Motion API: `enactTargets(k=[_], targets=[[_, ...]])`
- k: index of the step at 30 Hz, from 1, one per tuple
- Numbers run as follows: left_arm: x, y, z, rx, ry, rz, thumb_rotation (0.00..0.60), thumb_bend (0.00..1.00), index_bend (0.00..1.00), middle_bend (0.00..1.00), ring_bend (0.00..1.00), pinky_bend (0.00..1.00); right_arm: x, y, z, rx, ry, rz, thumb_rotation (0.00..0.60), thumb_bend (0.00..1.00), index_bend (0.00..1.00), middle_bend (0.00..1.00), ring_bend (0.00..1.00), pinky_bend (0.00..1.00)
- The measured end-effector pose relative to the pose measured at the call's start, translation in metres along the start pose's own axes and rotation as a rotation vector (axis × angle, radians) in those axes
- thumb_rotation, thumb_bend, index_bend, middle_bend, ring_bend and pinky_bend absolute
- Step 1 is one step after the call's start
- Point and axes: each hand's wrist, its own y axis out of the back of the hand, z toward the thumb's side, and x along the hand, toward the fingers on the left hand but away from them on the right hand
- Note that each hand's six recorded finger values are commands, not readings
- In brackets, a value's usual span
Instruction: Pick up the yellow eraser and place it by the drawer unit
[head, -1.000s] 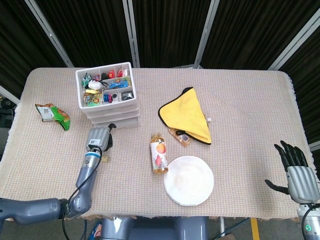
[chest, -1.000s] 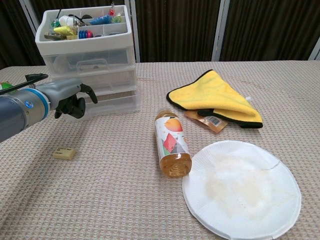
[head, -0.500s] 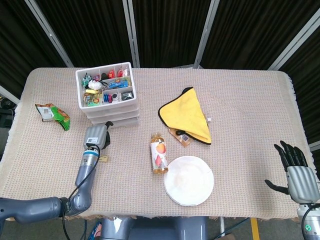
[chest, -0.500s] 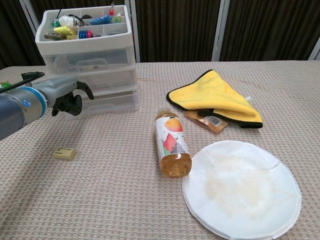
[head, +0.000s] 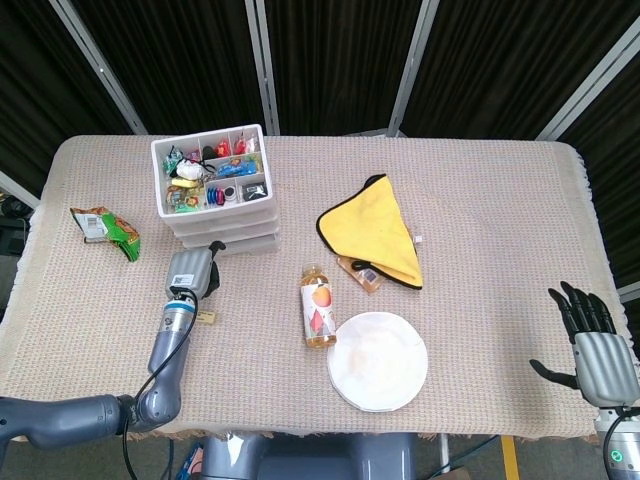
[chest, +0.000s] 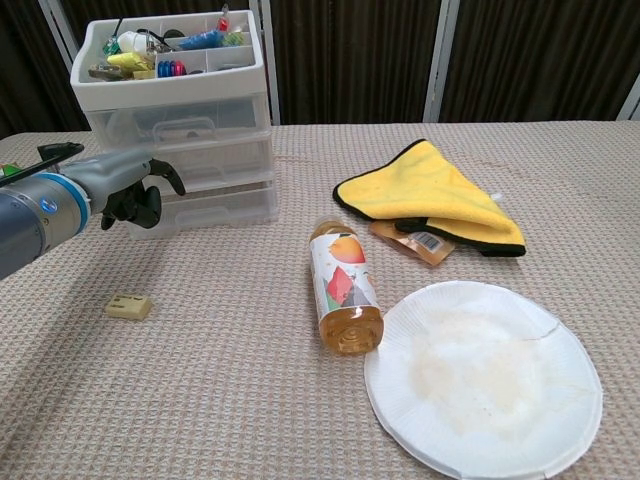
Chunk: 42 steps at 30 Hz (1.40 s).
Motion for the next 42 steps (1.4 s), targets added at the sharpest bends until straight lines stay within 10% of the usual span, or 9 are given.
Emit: enactTargets(k=[21,42], targets=[[0.005,-0.017,-0.015,-0.014,0.064,-0.07,0.6,1.0,0.32,1.0,0.92,0.71,0.0,0.0,0.0,-0.004,-0.004,0.002,0.6,0.0,0.08,0.0,0.0,0.0],[-0.031,-0.025,-0.004,-0.043,-0.037,-0.14,0.6,1.0,0.37,1.0,0.92,0.71,0.0,0.0,0.0,-0.002,-0.007,0.0,0.6,0.0,0.08,0.0,0.0,0.0]])
